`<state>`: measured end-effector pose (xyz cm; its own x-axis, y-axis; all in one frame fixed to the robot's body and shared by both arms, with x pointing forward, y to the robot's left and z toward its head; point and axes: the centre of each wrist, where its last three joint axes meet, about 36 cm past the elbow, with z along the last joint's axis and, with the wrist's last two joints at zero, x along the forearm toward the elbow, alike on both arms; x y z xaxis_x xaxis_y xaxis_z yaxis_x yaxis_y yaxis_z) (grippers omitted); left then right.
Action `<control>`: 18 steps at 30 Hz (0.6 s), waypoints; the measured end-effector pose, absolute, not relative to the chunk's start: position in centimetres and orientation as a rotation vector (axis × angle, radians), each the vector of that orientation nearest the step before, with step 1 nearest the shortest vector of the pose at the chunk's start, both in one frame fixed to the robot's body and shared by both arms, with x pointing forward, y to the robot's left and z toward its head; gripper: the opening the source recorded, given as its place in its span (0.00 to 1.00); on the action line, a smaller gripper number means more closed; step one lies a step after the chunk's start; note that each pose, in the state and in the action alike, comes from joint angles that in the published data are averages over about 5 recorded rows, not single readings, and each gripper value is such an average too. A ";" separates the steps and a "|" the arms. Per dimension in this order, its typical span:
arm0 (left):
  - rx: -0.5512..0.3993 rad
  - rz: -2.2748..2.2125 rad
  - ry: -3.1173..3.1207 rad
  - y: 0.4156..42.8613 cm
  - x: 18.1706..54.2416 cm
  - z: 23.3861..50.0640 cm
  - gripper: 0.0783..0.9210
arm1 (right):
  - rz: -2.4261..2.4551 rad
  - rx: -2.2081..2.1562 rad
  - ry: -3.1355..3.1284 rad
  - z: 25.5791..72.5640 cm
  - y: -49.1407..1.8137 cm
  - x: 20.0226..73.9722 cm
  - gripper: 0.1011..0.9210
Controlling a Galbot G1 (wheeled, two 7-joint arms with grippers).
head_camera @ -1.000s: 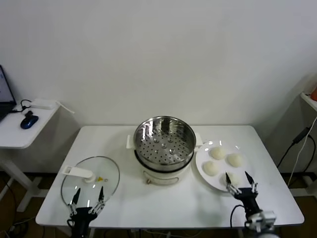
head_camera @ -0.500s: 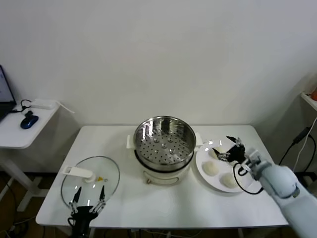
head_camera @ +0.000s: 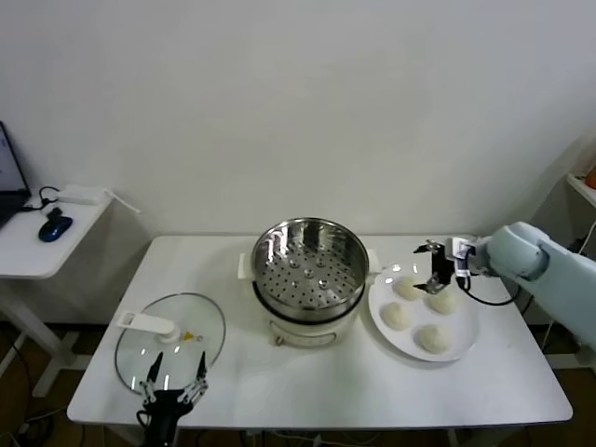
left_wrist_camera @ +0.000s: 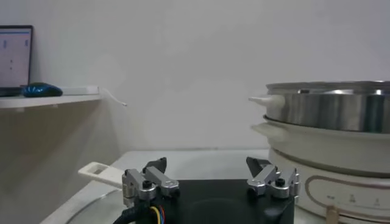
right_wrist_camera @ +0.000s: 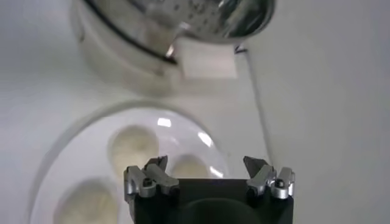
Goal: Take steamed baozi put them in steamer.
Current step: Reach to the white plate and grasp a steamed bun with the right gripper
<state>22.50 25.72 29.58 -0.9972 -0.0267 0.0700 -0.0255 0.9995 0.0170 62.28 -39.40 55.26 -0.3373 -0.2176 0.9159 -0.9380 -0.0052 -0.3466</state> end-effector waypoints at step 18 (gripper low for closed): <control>0.017 -0.051 -3.056 26.2 22.8 28.7 0.88 | 1.376 1.251 -1.323 52.5 -37.0 71.3 0.88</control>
